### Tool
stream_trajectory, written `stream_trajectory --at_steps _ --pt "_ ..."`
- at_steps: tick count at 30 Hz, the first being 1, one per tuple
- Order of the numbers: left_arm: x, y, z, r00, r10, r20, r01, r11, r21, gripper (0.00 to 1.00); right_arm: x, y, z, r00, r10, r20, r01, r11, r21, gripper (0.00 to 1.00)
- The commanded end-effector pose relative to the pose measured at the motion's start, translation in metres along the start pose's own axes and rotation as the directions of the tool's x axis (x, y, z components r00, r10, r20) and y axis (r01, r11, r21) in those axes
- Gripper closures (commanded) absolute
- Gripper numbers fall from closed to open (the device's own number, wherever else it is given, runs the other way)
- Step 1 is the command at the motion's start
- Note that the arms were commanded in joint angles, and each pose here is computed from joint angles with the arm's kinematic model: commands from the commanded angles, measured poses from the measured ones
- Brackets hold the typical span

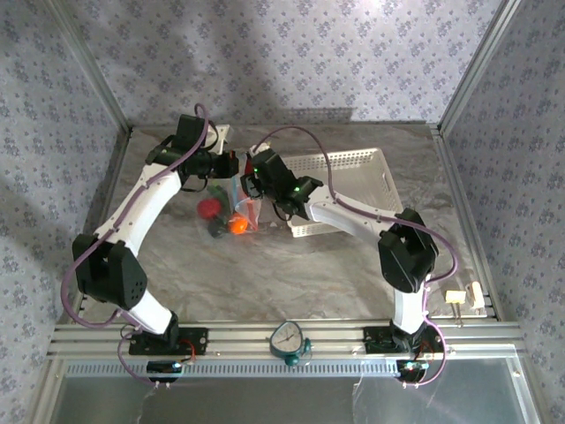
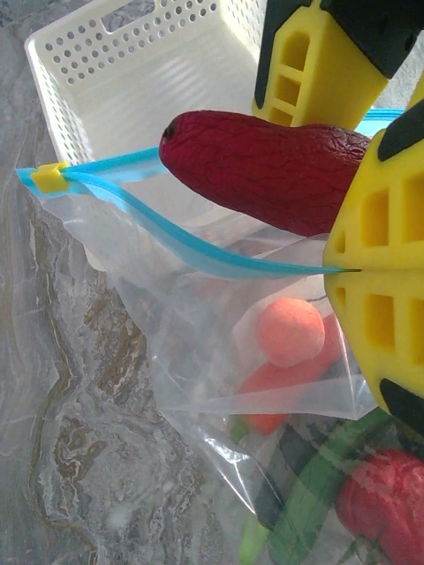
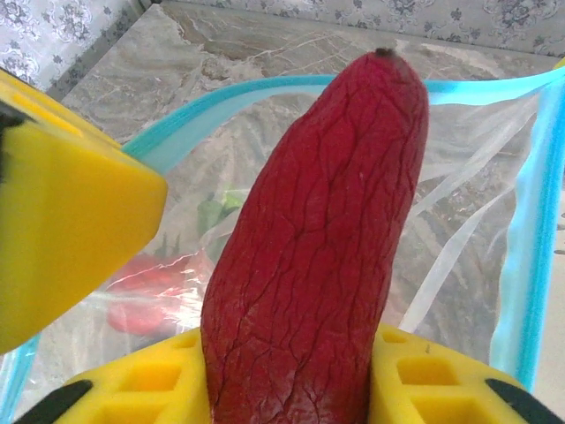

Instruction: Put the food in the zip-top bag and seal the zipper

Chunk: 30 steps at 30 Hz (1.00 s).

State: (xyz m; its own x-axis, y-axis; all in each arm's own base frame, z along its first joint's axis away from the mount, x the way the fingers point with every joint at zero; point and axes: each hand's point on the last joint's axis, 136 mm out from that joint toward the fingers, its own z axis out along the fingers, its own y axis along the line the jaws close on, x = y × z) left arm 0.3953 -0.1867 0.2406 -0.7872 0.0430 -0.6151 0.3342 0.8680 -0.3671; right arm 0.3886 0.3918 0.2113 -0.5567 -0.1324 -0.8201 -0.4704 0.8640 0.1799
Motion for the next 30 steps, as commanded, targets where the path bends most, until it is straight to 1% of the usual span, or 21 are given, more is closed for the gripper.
stream_trajectory --at_steps 1,6,10,14,18,21,25,28,30 --pt "-0.023 -0.015 -0.023 0.996 0.022 0.088 -0.026 0.999 0.047 0.98 -0.012 0.005 -0.011 1.0 0.009 0.004 -0.009 1.0 -0.017 0.59" --pt "-0.021 -0.016 -0.024 0.996 0.033 0.082 -0.038 0.998 0.052 0.98 -0.025 0.008 -0.023 1.0 0.017 0.015 -0.016 0.998 -0.066 0.49" --pt "-0.019 -0.016 -0.026 0.996 0.048 0.079 -0.052 0.997 0.05 0.99 -0.039 0.009 -0.04 0.999 0.029 0.038 -0.025 0.994 -0.11 0.46" --pt "-0.017 -0.017 -0.03 0.994 0.077 0.071 -0.081 0.995 0.051 1.0 -0.06 0.003 -0.068 0.994 0.035 0.103 -0.018 0.987 -0.16 0.44" --pt "-0.015 -0.024 -0.036 0.988 0.134 0.076 -0.141 0.986 0.091 1.0 -0.076 -0.009 -0.1 0.987 -0.012 0.16 0.046 0.976 -0.213 0.45" --pt "-0.013 -0.031 -0.046 0.975 0.201 0.092 -0.211 0.969 0.127 1.0 -0.074 -0.029 -0.112 0.985 -0.052 0.163 0.087 0.973 -0.212 0.48" --pt "-0.012 -0.045 -0.063 0.947 0.288 0.141 -0.313 0.926 0.211 1.0 -0.068 -0.059 -0.121 0.98 -0.053 0.193 0.098 0.967 -0.236 0.54" --pt "-0.006 -0.054 -0.077 0.941 0.304 0.149 -0.335 0.897 0.288 1.0 -0.063 -0.078 -0.125 0.971 -0.066 0.229 0.12 0.967 -0.227 0.55" --pt "-0.005 -0.061 -0.089 0.934 0.317 0.166 -0.356 0.873 0.334 1.0 -0.058 -0.086 -0.122 0.969 -0.095 0.229 0.145 0.966 -0.214 0.55"
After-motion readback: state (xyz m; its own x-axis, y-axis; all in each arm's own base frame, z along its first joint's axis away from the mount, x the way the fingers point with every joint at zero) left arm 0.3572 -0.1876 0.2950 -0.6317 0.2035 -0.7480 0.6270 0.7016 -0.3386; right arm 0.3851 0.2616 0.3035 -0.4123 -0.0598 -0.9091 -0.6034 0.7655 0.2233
